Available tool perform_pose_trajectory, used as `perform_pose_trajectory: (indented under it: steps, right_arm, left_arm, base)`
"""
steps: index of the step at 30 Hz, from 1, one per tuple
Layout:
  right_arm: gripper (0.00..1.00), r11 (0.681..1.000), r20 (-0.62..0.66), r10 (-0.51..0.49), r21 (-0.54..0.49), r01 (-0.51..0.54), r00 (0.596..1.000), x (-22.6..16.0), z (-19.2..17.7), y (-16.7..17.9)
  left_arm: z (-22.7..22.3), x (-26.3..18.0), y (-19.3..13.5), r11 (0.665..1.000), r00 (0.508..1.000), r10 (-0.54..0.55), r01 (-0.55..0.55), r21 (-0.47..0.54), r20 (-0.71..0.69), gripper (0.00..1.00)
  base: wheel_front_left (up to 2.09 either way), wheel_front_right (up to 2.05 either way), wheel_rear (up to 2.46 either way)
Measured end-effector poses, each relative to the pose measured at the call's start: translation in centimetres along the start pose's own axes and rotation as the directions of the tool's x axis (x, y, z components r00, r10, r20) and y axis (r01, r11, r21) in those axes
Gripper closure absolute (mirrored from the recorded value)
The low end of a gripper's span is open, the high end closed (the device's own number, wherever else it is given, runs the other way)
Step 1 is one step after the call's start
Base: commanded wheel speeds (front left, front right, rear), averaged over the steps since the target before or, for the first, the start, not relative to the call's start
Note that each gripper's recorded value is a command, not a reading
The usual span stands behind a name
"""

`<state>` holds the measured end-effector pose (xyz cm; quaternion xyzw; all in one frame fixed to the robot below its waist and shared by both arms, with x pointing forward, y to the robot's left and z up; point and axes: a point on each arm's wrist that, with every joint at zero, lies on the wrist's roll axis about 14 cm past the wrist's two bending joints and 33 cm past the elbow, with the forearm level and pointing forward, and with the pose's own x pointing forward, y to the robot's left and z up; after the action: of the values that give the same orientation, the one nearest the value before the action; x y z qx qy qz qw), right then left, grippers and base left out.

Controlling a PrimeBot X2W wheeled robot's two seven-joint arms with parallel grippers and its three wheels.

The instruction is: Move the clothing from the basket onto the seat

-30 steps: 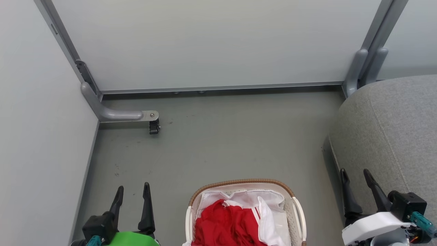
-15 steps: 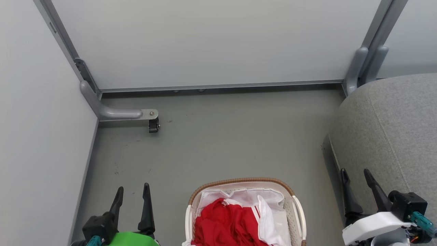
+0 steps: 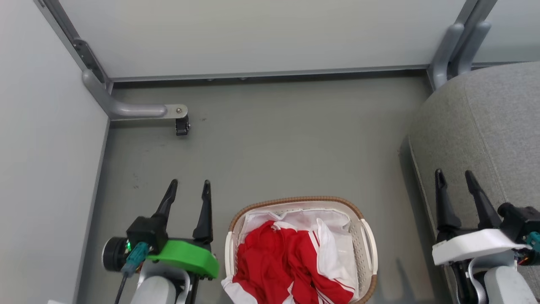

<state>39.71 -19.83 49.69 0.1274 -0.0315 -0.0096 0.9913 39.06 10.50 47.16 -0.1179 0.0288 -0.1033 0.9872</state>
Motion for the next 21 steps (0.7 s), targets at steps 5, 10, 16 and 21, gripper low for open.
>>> perform_pose_trajectory:
  steps: [5,10,16,21]
  right_arm:
    - [0.0,0.999,0.031,-0.048,0.004,0.048,0.998,2.5,0.5,-1.7]
    - [0.0,0.996,0.055,-0.086,0.009,0.085,0.995,5.3,0.4,-3.1]
    - [0.0,0.994,0.056,-0.11,0.016,0.109,0.992,8.2,-1.0,-4.4]
    - [0.0,0.994,0.037,-0.114,0.007,0.113,0.993,10.0,-3.0,-5.2]
  left_arm:
    - [-1.7,3.4,-3.7,0.985,0.985,-0.161,0.164,0.054,-0.058,0.0]
    - [-6.7,5.5,-7.2,0.935,0.925,-0.32,0.343,0.087,-0.207,0.0]
    - [-14.7,5.9,-9.7,0.842,0.783,-0.45,0.532,0.09,-0.429,0.0]
    - [-20.4,5.8,-10.2,0.782,0.665,-0.495,0.622,0.048,-0.559,0.0]
  base:
    - [0.0,0.0,0.0]
    - [0.0,0.0,0.0]
    - [0.0,0.0,0.0]
    - [0.0,0.0,0.0]
